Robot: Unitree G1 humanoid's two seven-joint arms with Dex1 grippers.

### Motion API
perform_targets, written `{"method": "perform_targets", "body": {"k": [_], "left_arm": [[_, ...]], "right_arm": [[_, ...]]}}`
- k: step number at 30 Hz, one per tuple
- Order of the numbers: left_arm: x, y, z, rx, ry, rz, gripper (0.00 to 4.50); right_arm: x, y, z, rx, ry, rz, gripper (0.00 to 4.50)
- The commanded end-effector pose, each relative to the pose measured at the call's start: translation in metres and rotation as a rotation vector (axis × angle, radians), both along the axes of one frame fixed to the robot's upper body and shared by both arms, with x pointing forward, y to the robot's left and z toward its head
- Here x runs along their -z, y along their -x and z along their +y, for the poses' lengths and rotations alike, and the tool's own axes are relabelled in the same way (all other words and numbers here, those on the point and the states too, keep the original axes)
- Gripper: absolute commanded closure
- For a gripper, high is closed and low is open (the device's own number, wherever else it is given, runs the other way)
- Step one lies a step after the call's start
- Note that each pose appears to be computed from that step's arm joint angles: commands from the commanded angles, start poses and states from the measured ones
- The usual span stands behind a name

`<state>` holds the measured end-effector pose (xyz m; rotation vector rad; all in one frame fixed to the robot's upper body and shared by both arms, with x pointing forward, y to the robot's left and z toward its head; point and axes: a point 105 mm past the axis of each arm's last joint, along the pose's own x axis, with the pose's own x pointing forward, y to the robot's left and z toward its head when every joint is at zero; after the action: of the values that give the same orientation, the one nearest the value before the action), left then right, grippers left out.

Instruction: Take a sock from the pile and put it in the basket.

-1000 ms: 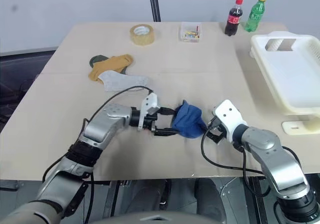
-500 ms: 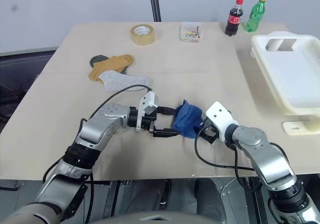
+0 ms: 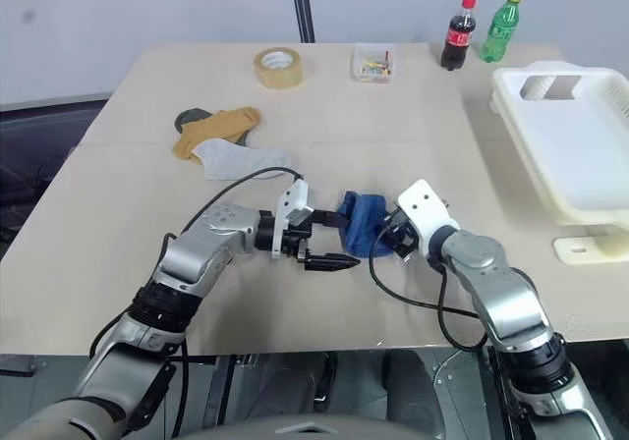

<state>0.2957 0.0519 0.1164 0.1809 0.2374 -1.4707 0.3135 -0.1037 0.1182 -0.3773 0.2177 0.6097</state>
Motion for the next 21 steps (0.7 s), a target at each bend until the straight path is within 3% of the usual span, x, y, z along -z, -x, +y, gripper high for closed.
{"method": "perform_targets", "body": {"k": [1, 11, 21], "left_arm": [[-0.019, 0.001, 0.001, 0.008, 0.037, -0.067, 0.0], [-0.023, -0.001, 0.004, -0.041, 0.062, -0.082, 0.0], [-0.021, 0.0, 0.001, -0.021, 0.062, -0.076, 0.0]], "right_arm": [[-0.025, 0.004, 0.015, -0.07, -0.048, -0.091, 0.05], [-0.035, 0.012, 0.019, -0.117, -0.062, -0.118, 0.05], [-0.046, 0.04, 0.003, -0.1, -0.067, -0.118, 0.05]]}}
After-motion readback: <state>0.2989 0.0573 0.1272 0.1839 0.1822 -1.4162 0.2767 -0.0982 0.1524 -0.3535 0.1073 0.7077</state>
